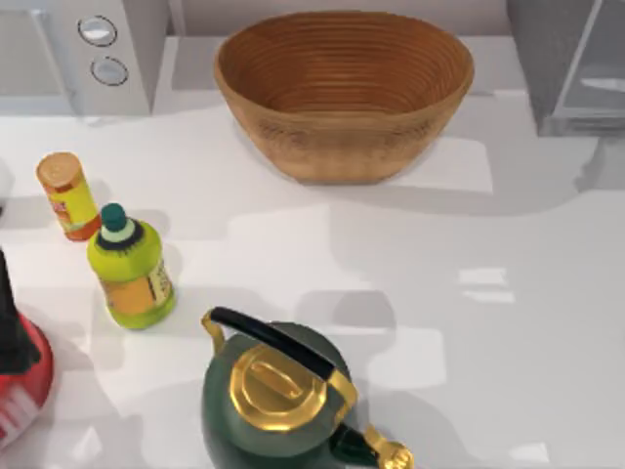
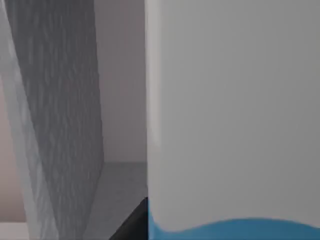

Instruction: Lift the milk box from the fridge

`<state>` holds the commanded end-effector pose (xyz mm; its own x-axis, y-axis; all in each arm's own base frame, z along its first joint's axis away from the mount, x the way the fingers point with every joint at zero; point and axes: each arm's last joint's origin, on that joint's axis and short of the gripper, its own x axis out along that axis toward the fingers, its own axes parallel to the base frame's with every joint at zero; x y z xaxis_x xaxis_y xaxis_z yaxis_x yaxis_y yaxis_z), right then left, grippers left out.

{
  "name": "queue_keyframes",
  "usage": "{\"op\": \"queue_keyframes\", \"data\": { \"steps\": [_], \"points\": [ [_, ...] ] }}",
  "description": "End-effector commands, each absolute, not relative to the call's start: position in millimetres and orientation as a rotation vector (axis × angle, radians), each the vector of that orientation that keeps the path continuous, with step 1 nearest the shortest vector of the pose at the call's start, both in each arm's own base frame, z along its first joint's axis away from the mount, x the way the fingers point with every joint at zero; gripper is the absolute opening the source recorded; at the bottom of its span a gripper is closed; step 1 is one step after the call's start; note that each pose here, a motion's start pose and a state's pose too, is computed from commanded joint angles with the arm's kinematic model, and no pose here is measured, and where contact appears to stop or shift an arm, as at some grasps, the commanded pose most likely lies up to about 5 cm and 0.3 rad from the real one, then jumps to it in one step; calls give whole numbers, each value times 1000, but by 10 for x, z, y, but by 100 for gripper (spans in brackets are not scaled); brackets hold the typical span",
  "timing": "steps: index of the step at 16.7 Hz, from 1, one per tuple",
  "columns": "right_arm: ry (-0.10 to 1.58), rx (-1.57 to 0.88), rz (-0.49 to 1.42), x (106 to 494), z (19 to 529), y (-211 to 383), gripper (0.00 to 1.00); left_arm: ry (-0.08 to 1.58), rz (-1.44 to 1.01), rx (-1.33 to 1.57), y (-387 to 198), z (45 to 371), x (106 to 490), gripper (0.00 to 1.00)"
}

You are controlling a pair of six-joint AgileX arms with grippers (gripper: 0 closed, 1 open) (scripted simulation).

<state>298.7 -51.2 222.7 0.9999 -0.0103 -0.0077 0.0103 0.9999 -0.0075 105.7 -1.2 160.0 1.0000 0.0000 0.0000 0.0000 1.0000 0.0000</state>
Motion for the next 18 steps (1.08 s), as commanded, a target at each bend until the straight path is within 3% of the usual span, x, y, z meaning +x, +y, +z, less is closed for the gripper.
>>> {"op": "queue_keyframes", "data": {
  "steps": [4, 9, 13, 18],
  "points": [
    [-16, -10, -12, 2245, 2447, -282, 0, 0, 0, 0, -12, 1600, 1057, 100],
    [-37, -4, -10, 1415, 2204, -95, 0, 0, 0, 0, -12, 1600, 1057, 100],
    [-22, 0, -4, 1131, 1838, -36, 0, 0, 0, 0, -12, 1600, 1057, 100],
    [0, 0, 0, 1057, 1601, -12, 0, 0, 0, 0, -12, 1600, 1057, 100]
  ]
}}
